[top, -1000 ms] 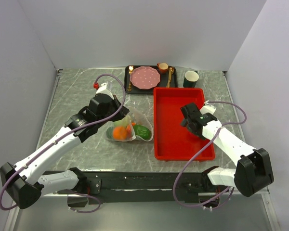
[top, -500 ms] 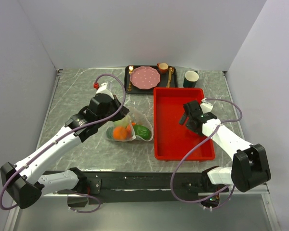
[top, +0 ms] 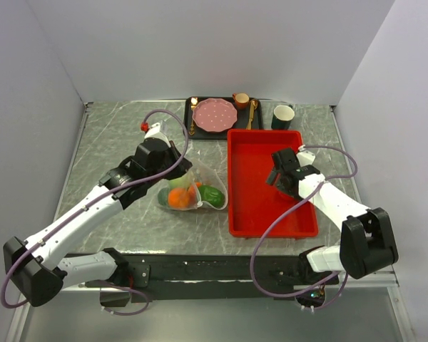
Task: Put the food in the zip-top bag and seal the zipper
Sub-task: Pick up the fake fruit from the bin.
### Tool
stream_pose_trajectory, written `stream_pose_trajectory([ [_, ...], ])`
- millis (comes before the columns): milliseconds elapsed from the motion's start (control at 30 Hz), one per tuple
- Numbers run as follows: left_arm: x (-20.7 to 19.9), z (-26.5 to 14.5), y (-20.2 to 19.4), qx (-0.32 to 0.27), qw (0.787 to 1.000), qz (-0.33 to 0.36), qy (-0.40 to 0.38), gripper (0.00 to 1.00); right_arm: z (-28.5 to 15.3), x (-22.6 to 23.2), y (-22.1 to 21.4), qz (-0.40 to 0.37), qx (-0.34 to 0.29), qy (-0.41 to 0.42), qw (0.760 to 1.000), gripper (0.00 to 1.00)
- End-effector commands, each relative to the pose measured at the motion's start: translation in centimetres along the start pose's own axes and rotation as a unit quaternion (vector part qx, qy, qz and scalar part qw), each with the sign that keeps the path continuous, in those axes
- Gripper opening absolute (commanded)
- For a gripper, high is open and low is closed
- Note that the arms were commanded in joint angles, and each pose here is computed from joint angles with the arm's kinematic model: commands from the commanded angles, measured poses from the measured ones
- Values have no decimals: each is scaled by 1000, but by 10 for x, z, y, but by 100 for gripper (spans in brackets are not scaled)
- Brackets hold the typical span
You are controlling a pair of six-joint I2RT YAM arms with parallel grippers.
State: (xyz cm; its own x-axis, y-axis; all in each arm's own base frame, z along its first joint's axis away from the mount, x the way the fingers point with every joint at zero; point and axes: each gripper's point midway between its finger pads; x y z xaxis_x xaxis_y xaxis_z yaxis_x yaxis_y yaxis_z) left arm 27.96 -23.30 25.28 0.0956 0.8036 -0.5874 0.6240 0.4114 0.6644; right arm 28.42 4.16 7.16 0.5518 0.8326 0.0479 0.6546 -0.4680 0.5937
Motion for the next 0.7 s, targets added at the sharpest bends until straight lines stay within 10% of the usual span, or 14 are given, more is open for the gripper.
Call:
stream_pose_trajectory([
  [0, -11, 0, 14, -20, 1000, 10, -16, 1, 4, -17, 19, 2, -32, -52, 998, 100],
  [667, -8, -2, 19, -27, 999, 14, -10, 1, 30, 4, 5, -3, 17, 23, 1000, 95],
])
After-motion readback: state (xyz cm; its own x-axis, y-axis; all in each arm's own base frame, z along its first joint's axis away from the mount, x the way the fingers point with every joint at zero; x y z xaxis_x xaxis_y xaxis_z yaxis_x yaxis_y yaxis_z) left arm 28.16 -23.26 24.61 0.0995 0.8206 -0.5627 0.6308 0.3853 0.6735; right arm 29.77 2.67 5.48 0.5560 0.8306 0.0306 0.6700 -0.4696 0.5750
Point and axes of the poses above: each gripper's point midway between its finger pads, its own z axis out along the fingers, its own x axis along the line the jaws close on, y = z × x, and after that the axes turned 1 degree about z, right-handed
